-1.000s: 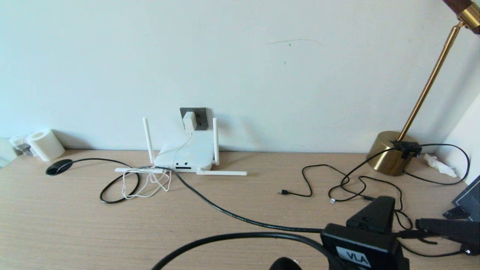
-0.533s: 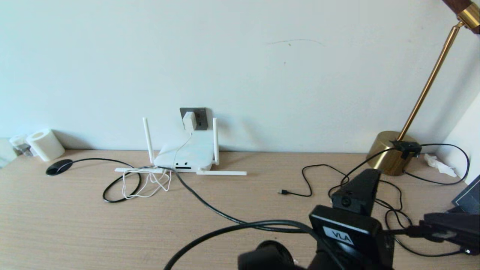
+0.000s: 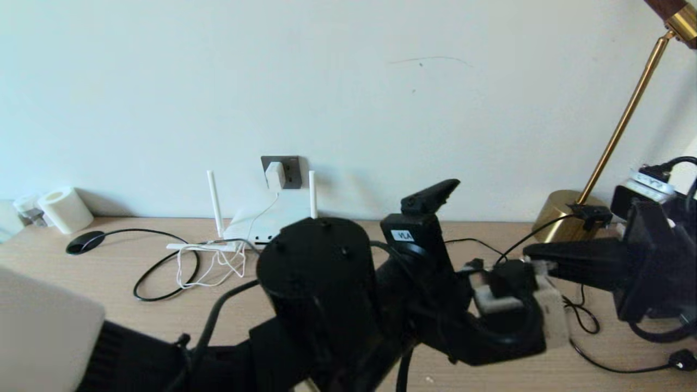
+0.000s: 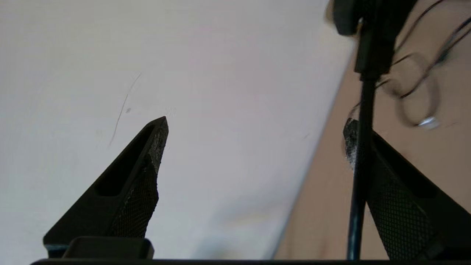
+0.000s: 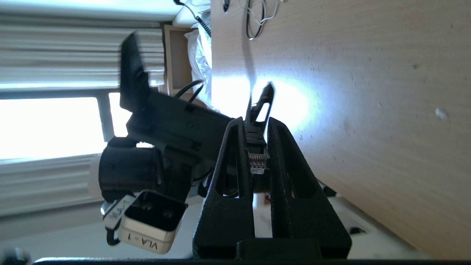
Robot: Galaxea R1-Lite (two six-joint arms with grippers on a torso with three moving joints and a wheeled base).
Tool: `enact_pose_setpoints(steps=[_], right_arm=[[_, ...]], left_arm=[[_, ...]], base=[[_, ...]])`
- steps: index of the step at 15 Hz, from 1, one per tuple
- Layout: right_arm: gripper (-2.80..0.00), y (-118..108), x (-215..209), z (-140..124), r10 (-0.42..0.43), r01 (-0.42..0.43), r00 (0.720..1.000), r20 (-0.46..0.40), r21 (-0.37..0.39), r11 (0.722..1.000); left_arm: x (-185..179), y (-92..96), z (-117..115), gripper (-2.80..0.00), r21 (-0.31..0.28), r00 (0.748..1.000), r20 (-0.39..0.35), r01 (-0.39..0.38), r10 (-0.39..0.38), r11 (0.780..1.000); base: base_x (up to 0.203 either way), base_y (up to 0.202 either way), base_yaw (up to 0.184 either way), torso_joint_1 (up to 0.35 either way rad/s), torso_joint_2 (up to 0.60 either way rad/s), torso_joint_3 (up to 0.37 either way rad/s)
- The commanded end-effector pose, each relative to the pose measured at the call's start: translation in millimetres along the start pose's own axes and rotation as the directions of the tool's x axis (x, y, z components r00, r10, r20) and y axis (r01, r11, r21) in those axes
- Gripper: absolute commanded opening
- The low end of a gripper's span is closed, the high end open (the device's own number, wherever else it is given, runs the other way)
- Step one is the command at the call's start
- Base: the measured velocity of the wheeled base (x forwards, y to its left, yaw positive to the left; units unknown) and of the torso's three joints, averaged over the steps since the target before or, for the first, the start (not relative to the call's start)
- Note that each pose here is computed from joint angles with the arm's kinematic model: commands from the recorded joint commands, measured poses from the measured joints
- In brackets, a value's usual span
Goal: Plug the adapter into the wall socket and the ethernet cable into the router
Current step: Hand it to the other hand
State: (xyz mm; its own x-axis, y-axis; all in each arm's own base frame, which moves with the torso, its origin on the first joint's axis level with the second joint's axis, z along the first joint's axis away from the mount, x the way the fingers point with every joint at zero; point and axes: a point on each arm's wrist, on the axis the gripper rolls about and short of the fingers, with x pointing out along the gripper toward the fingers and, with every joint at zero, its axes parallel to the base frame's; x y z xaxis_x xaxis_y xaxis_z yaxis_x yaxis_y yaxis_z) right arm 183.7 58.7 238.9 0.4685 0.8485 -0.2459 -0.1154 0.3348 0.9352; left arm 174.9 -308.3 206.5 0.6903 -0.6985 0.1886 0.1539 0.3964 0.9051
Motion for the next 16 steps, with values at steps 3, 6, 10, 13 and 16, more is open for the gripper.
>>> enact_pose_setpoints(steps=[3,6,10,13,16], right_arm=[[-2.8,-5,50,50,-0.026,0.032,0.999,-0.045,0.143,0.989],[-2.8,8,82,66,0.007,0.01,0.996,-0.09,0.189,0.982],[-2.8,26,103,81,0.054,-0.027,0.993,-0.105,0.245,0.969],[-2.8,36,108,90,0.065,-0.033,0.992,-0.107,0.281,0.959],[-2.8,40,110,95,0.05,-0.005,0.989,-0.137,0.31,0.951]], left_arm=[[10,17.7,-36,0.0,0.029,0.999,0.033,0.0,-0.001,1.0],[17,22.3,-56,0.0,0.043,0.996,0.081,0.017,-0.02,0.999],[19,21.6,-64,0.0,0.049,0.991,0.126,0.036,-0.042,0.998],[23,34.3,-87,0.0,0.065,0.991,0.129,0.026,-0.035,0.998],[26,48.2,-105,0.0,0.077,0.988,0.151,0.023,-0.034,0.997]], base=[[0.0,0.0,0.0,0.0,0.0,0.0],[0.0,0.0,0.0,0.0,0.0,0.0],[0.0,0.0,0.0,0.0,0.0,0.0],[0.0,0.0,0.0,0.0,0.0,0.0],[0.0,0.0,0.0,0.0,0.0,0.0]])
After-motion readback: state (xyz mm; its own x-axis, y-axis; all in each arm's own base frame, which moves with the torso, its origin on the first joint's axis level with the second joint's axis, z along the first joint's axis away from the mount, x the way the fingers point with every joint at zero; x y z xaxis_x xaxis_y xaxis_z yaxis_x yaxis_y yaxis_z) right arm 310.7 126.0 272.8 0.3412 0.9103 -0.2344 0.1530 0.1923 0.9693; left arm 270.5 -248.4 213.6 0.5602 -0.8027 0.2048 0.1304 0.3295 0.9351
